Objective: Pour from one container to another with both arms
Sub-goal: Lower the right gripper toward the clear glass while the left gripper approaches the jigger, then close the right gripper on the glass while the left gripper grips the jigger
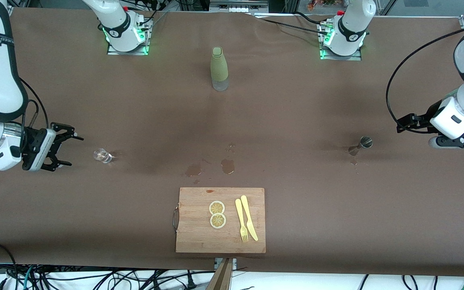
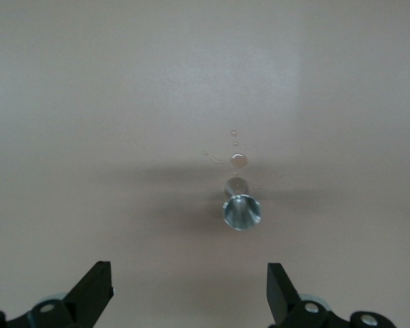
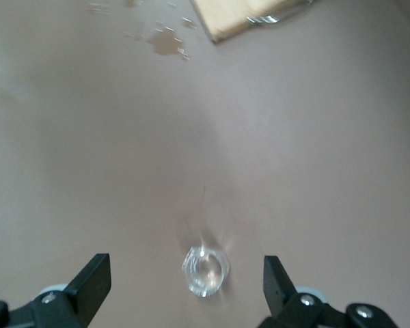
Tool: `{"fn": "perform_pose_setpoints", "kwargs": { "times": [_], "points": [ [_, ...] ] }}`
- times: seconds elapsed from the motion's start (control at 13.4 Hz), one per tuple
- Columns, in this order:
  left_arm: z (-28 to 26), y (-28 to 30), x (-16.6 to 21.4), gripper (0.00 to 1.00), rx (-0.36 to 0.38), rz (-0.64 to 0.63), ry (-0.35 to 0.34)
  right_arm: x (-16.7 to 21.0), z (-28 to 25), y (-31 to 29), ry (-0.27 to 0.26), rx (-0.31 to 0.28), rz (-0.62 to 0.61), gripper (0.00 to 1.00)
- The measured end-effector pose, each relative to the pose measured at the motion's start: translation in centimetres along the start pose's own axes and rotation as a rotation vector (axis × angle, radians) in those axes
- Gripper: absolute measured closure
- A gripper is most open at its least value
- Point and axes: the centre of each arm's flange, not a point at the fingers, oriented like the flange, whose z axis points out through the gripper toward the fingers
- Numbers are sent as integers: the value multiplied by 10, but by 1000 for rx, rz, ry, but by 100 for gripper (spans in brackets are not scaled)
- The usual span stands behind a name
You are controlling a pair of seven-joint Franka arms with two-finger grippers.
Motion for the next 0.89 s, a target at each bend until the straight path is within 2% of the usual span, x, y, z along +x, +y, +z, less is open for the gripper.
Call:
{"fn": "perform_pose_setpoints", "kwargs": {
  "times": [0.15, 0.3, 0.52, 0.67, 0.89],
  "points": [
    [23, -18, 2, 0, -5, 111, -11, -38, 20, 6, 75, 26, -76, 1],
    [42, -39, 5, 0, -27, 214, -9, -70, 36, 10, 171, 31, -117, 1],
    [80, -79, 6, 0, -134, 369, -7, -100, 64, 13, 325, 40, -169, 1],
    [114, -111, 4, 0, -236, 485, 32, -112, 91, 14, 393, 55, -196, 1],
    [168, -140, 7, 0, -383, 721, 156, -141, 126, 16, 468, 50, -218, 1]
  ]
}}
